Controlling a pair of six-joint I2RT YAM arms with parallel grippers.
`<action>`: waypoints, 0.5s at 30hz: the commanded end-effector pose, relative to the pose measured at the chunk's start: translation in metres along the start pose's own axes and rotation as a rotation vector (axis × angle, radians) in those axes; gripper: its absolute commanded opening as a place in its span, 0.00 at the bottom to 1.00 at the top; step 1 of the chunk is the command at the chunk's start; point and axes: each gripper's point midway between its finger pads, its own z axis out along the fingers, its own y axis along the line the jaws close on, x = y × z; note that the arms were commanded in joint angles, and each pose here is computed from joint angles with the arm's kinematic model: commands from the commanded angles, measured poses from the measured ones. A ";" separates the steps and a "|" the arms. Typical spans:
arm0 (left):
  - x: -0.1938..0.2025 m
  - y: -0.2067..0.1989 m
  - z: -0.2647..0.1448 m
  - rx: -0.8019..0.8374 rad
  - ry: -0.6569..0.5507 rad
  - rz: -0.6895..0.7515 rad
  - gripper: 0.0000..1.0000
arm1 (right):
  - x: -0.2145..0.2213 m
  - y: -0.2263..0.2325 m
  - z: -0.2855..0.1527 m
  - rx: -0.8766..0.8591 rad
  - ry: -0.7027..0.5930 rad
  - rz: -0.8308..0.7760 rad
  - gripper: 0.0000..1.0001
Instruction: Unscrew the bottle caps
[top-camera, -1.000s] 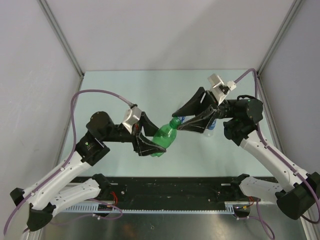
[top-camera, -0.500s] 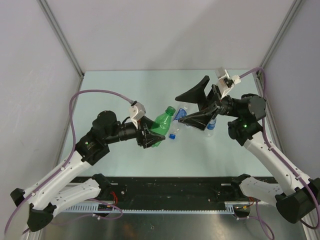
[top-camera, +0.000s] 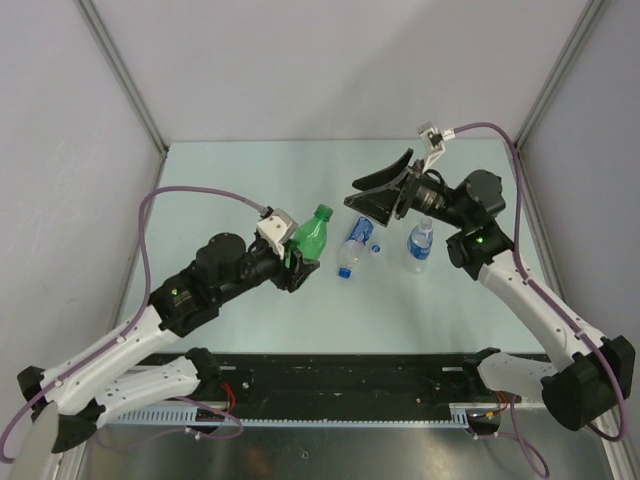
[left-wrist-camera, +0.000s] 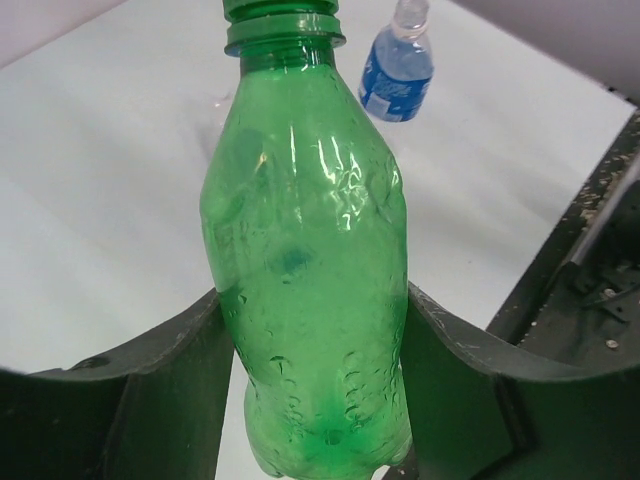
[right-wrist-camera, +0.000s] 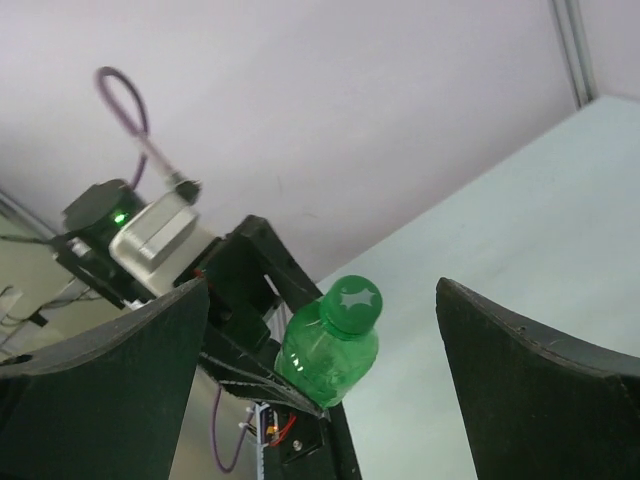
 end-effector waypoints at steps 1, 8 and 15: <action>-0.018 0.018 -0.002 -0.164 -0.021 0.063 0.00 | 0.004 -0.022 0.005 0.084 0.005 0.102 0.99; -0.009 0.021 0.007 -0.298 0.045 0.137 0.00 | 0.028 -0.053 0.012 0.180 0.068 0.230 0.98; -0.001 0.018 0.018 -0.346 0.104 0.193 0.00 | 0.056 -0.063 0.020 0.180 0.143 0.318 0.85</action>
